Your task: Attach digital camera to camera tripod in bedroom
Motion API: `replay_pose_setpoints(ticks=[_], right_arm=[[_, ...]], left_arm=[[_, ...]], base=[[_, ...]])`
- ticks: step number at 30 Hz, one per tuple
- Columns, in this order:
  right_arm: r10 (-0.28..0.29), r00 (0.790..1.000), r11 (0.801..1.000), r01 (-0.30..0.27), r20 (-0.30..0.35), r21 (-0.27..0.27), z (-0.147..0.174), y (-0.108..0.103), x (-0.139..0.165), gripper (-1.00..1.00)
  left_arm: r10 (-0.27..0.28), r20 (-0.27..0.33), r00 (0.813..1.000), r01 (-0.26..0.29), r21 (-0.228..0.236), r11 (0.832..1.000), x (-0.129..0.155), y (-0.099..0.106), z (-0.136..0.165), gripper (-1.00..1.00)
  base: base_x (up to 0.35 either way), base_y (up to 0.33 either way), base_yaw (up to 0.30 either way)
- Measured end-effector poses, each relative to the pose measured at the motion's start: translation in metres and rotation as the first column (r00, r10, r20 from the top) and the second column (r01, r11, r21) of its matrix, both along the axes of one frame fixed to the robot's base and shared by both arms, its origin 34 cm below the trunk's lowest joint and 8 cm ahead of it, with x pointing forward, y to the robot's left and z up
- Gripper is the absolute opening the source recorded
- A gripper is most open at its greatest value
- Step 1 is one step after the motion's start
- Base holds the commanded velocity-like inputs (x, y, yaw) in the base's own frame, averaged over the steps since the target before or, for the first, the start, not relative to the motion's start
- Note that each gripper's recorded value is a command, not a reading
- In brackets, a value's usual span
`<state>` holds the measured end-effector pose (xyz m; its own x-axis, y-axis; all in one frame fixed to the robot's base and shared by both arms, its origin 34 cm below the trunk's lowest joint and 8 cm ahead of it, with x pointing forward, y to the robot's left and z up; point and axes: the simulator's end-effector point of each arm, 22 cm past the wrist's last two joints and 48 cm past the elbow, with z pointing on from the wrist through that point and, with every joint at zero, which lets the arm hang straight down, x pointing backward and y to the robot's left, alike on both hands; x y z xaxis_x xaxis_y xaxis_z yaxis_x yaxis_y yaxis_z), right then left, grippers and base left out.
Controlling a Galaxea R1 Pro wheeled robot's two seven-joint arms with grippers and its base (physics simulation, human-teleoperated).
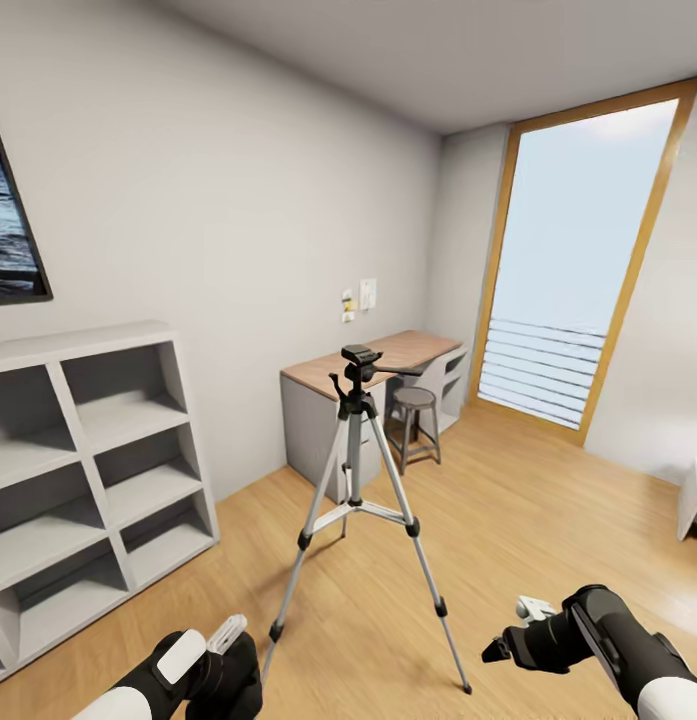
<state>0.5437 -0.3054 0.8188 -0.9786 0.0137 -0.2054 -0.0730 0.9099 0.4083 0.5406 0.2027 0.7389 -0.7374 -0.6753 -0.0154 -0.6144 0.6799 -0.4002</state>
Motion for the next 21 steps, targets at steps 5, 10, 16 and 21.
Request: replay_pose_setpoints(ticks=[5,10,16,21], right_arm=[[-0.021,0.999,0.999,0.019,0.029,0.046,0.019,0.010,0.014,1.00],[-0.074,0.981,0.980,0.038,0.181,0.196,0.103,0.043,0.063,1.00],[-0.045,0.892,0.976,-0.057,0.449,0.210,0.203,0.060,0.103,1.00],[-0.034,0.862,0.977,-0.079,0.506,0.200,0.227,0.063,0.108,1.00]], left_arm=[[-0.001,0.003,1.000,0.001,0.002,1.000,0.001,0.000,0.001,-1.00],[-0.001,0.003,1.000,0.001,0.003,1.000,0.001,0.001,0.001,-1.00],[-0.001,0.005,1.000,0.001,0.004,1.000,0.001,0.002,0.001,-1.00],[-0.001,0.010,1.000,0.001,0.004,1.000,0.003,0.002,0.003,-1.00]], base=[[0.000,0.000,-0.279],[0.000,0.000,-0.268],[0.000,0.000,-0.264],[0.000,0.000,-0.264]])
